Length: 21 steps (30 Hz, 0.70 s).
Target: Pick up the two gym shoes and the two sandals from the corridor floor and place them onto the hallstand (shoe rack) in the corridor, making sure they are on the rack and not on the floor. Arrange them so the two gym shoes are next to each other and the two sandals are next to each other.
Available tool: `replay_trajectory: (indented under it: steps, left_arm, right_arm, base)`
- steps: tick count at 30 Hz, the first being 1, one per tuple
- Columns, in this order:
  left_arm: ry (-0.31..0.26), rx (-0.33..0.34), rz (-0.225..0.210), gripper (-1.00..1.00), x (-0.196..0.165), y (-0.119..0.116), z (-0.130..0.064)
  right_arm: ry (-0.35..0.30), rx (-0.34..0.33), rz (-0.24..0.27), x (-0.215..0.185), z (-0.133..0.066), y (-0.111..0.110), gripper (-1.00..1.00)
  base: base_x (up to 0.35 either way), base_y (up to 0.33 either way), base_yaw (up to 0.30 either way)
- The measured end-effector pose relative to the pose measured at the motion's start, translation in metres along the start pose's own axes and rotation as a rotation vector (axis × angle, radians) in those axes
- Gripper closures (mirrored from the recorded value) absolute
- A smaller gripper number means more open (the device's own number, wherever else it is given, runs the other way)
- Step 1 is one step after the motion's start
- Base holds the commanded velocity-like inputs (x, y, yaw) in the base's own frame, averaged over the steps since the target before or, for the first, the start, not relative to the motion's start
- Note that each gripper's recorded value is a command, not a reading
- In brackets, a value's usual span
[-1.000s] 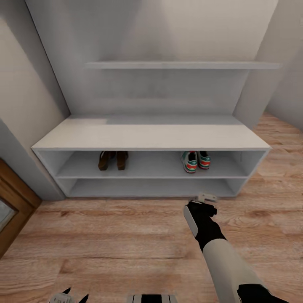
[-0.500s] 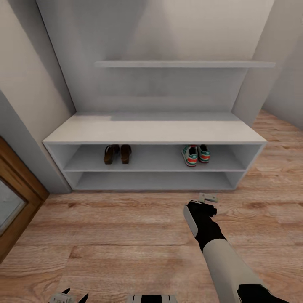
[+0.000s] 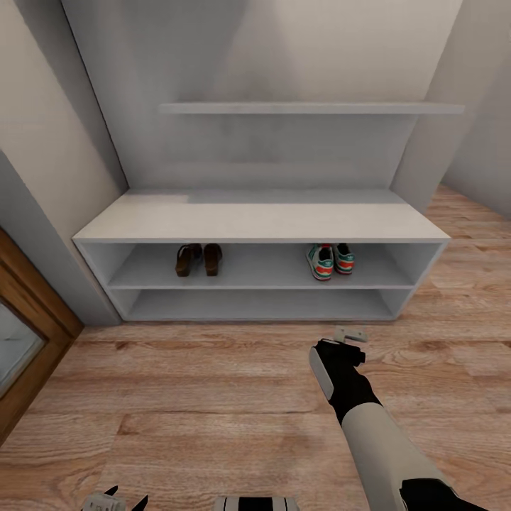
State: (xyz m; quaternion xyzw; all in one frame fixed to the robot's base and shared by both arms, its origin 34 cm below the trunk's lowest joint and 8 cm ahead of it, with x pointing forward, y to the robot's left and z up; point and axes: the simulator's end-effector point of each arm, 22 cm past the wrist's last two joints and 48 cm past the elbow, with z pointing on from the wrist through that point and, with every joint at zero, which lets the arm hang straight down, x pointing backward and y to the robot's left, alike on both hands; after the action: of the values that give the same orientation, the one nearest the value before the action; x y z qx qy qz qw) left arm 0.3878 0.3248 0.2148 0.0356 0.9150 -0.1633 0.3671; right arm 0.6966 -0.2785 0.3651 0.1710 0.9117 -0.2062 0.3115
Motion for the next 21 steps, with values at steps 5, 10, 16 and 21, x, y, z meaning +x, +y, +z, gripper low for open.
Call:
replay_trajectory:
  steps: [5,10,16,21]
  left_arm:
    - [0.0,-0.001,0.0,-1.0,-0.0001,0.0004,-0.0001]
    - [-0.001,-0.002,0.0,-1.0,-0.0004,0.0009,-0.0003]
    - [-0.001,-0.002,0.0,-1.0,-0.0003,0.001,-0.0004]
    - [-0.02,-0.002,0.006,-1.0,-0.0091,0.0,-0.001]
  right_arm:
    - [0.003,-0.001,-0.003,0.0017,0.0004,0.0004,-1.0]
    - [0.005,-0.002,-0.006,0.0028,0.0006,0.0009,-1.0]
    - [0.01,-0.003,-0.011,0.0061,0.0014,0.0014,-1.0]
    - [0.015,-0.004,-0.019,0.0084,-0.0035,0.0001,-1.0]
  base:
    - [-0.001,0.0,0.0]
    - [0.0,0.0,0.0]
    - [0.0,0.0,0.0]
    - [0.0,0.0,0.0]
